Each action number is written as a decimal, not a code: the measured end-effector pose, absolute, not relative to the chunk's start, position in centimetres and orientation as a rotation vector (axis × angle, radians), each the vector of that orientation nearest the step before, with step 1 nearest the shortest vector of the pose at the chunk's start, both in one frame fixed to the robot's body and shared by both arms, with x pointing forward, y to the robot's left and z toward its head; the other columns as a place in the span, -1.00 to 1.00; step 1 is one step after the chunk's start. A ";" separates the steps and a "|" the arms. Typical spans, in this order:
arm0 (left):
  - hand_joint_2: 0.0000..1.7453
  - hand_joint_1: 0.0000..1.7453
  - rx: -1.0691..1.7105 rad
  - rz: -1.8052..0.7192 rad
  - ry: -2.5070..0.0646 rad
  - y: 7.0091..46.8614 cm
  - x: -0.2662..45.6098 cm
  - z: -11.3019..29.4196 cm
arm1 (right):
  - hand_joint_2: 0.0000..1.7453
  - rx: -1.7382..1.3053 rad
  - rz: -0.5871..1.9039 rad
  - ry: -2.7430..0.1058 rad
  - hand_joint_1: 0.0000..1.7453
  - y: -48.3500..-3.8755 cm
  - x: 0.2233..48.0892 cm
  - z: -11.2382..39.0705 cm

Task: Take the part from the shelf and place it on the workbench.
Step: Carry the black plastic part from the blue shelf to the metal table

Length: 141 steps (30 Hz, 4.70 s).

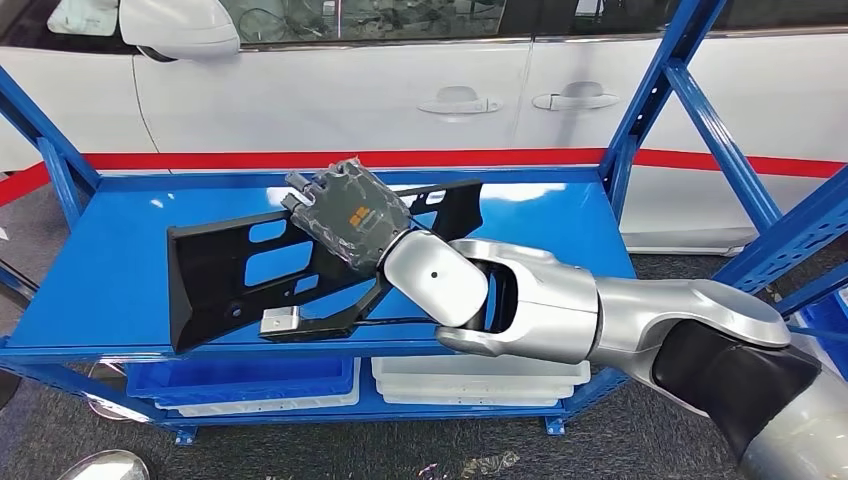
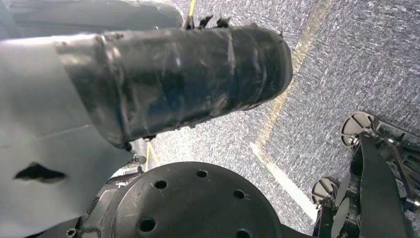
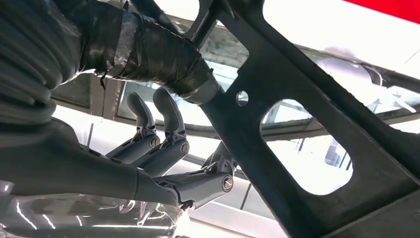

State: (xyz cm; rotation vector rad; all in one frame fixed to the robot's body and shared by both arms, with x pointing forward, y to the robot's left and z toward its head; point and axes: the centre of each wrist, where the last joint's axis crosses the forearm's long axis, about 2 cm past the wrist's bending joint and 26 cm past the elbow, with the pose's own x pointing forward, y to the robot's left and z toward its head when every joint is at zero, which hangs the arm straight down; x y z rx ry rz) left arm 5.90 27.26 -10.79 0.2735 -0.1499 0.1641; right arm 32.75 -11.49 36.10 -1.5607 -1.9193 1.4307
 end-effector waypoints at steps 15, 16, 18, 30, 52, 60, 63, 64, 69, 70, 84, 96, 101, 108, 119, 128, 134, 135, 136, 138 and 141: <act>-1.00 -1.00 0.276 0.164 -0.146 27.3 5.9 -10.8 | 1.00 -1.507 1.293 -1.963 1.00 -12.6 32.4 37.5; -1.00 -1.00 0.276 0.164 -0.146 27.2 5.9 -10.8 | 1.00 -1.503 1.287 -1.959 1.00 -12.7 32.5 37.5; -1.00 -1.00 0.276 0.163 -0.147 27.2 5.9 -10.8 | 1.00 -1.497 1.281 -1.951 1.00 -13.0 32.6 37.5; -1.00 -1.00 0.280 0.164 -0.134 27.0 5.9 -10.8 | -1.00 -1.472 1.302 -1.913 -1.00 -13.8 32.9 36.7; -1.00 -1.00 0.250 0.170 -0.143 26.6 5.9 -10.8 | -1.00 -1.395 1.434 -1.819 -1.00 -14.1 33.8 35.9; -1.00 -1.00 0.211 0.164 -0.192 26.5 5.9 -10.8 | -1.00 -1.368 1.517 -1.745 -1.00 -14.3 34.2 33.8; -1.00 -1.00 0.209 0.163 -0.190 26.5 5.9 -10.8 | -1.00 -1.365 1.530 -1.736 -1.00 -14.3 34.3 33.5; -1.00 -1.00 0.208 0.163 -0.189 26.5 5.9 -10.8 | -1.00 -1.364 1.533 -1.734 -1.00 -14.3 34.3 33.4; -1.00 -1.00 0.208 0.163 -0.186 26.5 5.9 -10.8 | -1.00 -1.362 1.546 -1.722 -1.00 -14.3 34.5 33.1; -1.00 -1.00 0.208 0.162 -0.185 26.6 5.9 -10.8 | -1.00 -1.360 1.549 -1.720 -1.00 -14.3 34.5 33.0; -1.00 -1.00 0.217 0.163 -0.174 26.8 5.9 -10.8 | -1.00 -1.331 1.573 -1.674 -1.00 -14.8 34.8 31.6; -1.00 -1.00 0.214 0.163 -0.174 26.6 5.9 -10.8 | -1.00 -1.331 1.574 -1.668 -1.00 -14.9 34.8 31.4; -1.00 -1.00 0.216 0.164 -0.180 26.8 6.4 -10.7 | -1.00 -1.334 1.573 -1.669 -1.00 -14.9 34.9 31.5; -1.00 -1.00 0.218 0.164 -0.175 26.8 6.3 -10.8 | -1.00 -1.331 1.578 -1.667 -1.00 -14.9 34.9 31.4; -1.00 -1.00 0.233 0.162 -0.175 26.8 6.2 -10.8 | -1.00 -1.316 1.618 -1.665 -1.00 -14.8 34.8 31.1; -1.00 -1.00 0.235 0.157 -0.169 26.7 6.2 -10.8 | -1.00 -1.271 1.679 -1.655 -1.00 -14.4 34.5 29.9; -1.00 -1.00 0.233 0.152 -0.168 26.5 6.1 -10.8 | -1.00 -1.271 1.703 -1.636 -1.00 -14.3 34.5 29.6; -1.00 -1.00 0.233 0.151 -0.167 26.5 6.1 -10.8 | -1.00 -1.272 1.705 -1.634 -1.00 -14.4 34.5 29.6; -1.00 -1.00 0.233 0.151 -0.166 26.5 6.1 -10.8 | -1.00 -1.273 1.707 -1.632 -1.00 -14.4 34.5 29.6; -1.00 -1.00 0.233 0.151 -0.164 26.5 6.0 -10.8 | -1.00 -1.273 1.713 -1.627 -1.00 -14.3 34.5 29.6; -1.00 -1.00 0.233 0.151 -0.164 26.5 6.0 -10.8 | -1.00 -1.270 1.727 -1.621 -1.00 -14.2 34.5 29.5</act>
